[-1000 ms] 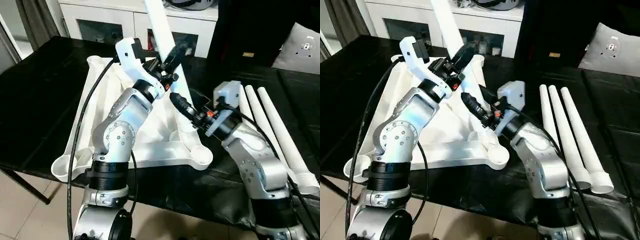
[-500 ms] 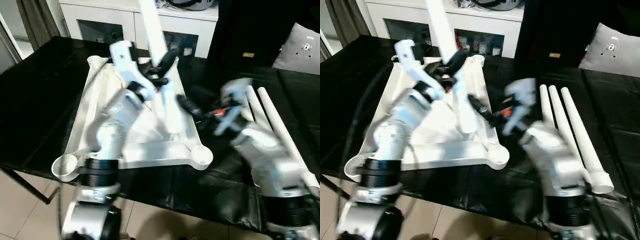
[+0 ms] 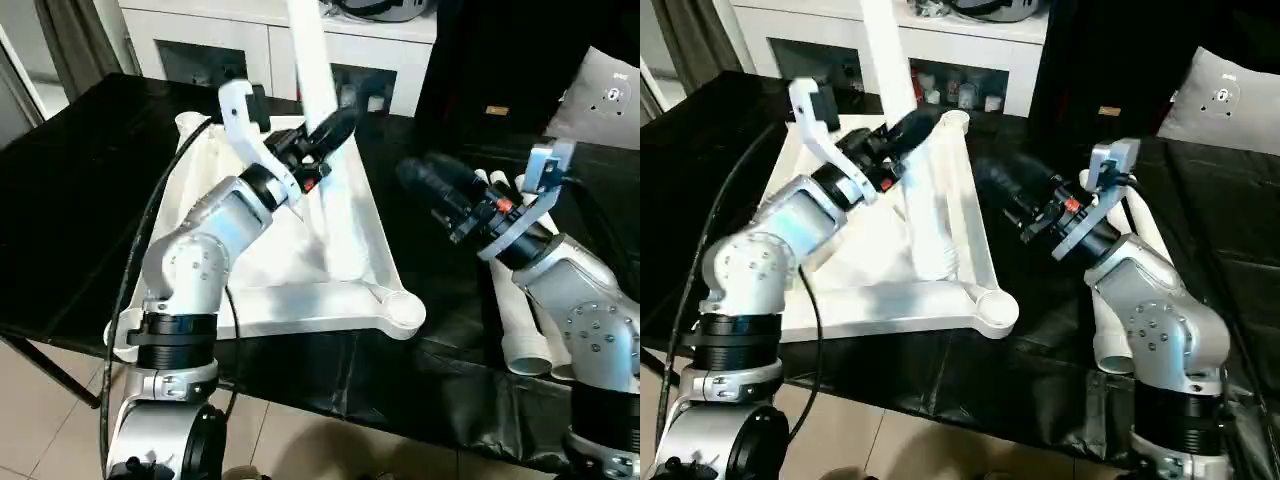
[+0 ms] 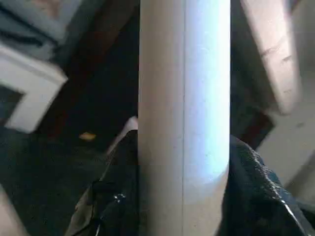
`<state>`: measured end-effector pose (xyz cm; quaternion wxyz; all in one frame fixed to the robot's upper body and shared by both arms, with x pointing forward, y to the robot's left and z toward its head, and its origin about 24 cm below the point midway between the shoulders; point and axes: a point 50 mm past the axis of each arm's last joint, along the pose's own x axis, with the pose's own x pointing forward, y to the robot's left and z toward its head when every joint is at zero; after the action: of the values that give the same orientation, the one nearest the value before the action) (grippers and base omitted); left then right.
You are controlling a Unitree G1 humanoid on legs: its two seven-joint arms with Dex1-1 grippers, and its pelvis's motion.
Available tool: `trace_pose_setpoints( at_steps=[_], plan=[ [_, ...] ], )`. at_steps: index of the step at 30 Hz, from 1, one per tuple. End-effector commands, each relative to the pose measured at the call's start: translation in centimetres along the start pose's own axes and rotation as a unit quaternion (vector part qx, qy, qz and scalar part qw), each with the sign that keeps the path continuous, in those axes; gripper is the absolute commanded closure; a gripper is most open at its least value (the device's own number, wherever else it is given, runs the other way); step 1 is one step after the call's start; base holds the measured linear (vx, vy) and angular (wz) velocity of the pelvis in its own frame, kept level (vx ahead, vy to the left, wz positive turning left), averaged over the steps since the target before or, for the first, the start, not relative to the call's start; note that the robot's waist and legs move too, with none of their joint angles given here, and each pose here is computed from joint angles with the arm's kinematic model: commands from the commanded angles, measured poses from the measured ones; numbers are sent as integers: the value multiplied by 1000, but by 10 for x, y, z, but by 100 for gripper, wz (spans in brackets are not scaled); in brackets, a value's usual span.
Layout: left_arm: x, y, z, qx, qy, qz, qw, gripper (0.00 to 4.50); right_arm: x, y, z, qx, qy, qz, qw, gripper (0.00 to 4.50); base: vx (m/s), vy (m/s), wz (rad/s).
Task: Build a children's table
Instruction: Pick table leg
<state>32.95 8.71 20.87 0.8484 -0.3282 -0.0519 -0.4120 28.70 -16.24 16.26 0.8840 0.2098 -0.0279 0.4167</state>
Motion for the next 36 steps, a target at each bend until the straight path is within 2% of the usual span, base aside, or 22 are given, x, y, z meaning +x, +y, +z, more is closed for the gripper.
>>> trace_pose_setpoints(
  at_steps=[1,7,10,14,15,17,20,23,27,36],
  plan=[
    [1,-14,8,-5,-7,-56,998,268,0,5,5,-3,1,15,1000,64,0,0,0],
    [-5,-27,8,31,14,-129,991,268,-3,9,11,-3,-3,46,999,64,0,0,0],
    [-8,-33,9,56,35,-166,984,268,-5,14,15,-23,4,85,996,64,0,0,0],
    [-9,-34,6,97,70,-194,974,268,-8,19,13,-25,36,137,990,64,0,0,0],
    [-9,-34,4,118,87,-211,967,268,-9,24,10,-29,69,174,982,64,0,0,0],
    [-9,-35,2,130,100,-222,961,268,-9,26,7,-31,94,196,976,64,0,0,0],
    [-8,-36,0,134,107,-229,958,268,-9,27,5,-32,106,205,972,64,0,0,0],
    [-5,-40,-8,151,129,-256,946,268,1,23,-4,-59,137,201,968,64,0,0,0],
    [-4,-46,-14,148,133,-286,937,268,5,22,-11,-67,159,215,961,64,0,0,0],
    [-3,-51,-17,143,134,-308,931,268,6,22,-20,-80,189,243,948,64,0,0,0]
  ],
)
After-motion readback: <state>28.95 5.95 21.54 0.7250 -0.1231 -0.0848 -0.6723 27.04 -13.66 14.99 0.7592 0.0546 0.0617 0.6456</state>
